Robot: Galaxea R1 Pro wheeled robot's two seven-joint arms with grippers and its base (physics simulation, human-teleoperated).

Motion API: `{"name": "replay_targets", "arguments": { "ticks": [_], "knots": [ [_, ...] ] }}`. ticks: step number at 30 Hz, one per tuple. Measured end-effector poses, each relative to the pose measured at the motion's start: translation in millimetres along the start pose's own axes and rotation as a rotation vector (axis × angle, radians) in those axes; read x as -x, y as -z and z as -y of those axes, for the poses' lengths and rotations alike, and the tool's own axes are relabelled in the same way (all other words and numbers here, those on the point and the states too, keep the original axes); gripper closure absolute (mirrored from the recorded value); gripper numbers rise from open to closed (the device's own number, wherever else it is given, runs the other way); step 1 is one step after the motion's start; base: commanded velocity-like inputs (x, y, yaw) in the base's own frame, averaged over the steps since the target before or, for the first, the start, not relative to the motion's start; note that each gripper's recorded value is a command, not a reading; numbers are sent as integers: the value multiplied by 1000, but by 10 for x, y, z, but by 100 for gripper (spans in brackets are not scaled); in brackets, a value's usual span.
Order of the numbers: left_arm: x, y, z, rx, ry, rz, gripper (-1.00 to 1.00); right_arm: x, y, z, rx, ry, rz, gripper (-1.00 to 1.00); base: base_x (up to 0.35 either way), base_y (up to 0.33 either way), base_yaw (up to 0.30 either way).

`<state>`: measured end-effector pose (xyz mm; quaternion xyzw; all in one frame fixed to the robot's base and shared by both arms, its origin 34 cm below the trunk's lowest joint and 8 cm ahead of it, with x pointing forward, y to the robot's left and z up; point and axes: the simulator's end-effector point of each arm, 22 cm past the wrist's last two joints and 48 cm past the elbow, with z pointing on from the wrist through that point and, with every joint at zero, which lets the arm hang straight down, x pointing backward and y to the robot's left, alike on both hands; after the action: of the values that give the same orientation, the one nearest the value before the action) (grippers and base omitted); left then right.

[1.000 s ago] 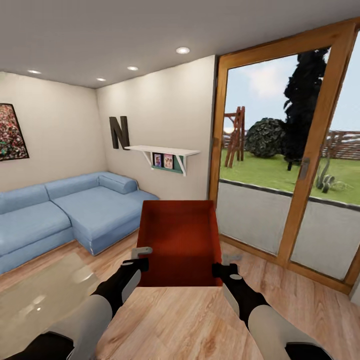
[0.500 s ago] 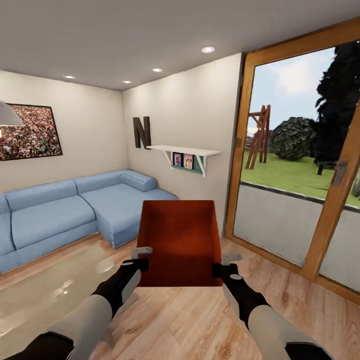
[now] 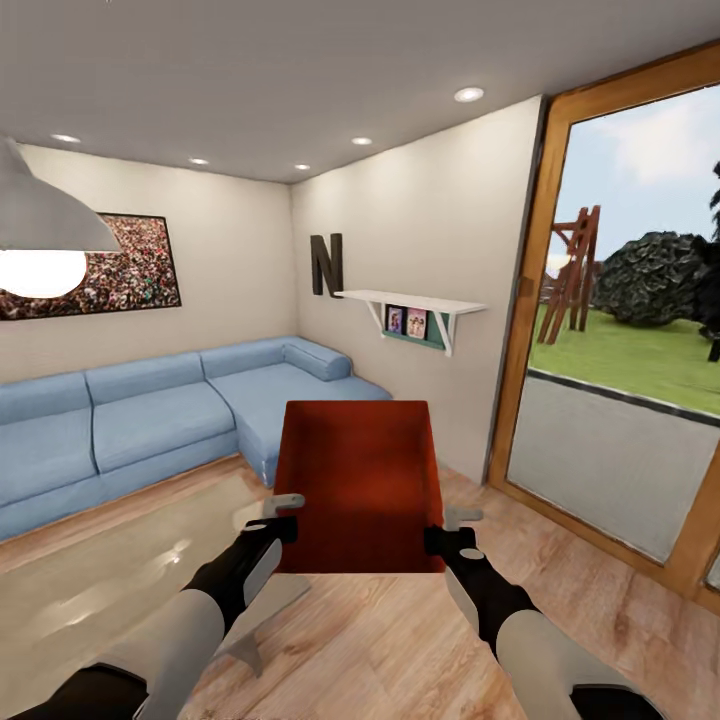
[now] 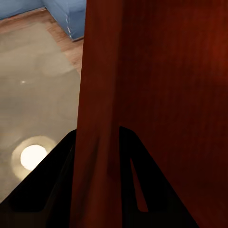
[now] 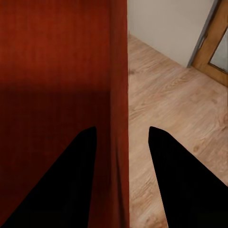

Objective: Move the two storage containers from the living room to the garage. In the garage, place one container on the floor and stack the other container on top of it (either order is fine).

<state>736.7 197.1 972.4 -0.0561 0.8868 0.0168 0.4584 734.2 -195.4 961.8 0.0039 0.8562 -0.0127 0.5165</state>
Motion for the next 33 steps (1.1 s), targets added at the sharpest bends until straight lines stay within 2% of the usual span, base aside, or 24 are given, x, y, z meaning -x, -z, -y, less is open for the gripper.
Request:
{"name": "replay_targets", "arguments": {
  "ticks": [33],
  "knots": [
    [0,0,0,0,0,0,100,0,0,0,0,0,0,100,0,0,273]
  ]
}}
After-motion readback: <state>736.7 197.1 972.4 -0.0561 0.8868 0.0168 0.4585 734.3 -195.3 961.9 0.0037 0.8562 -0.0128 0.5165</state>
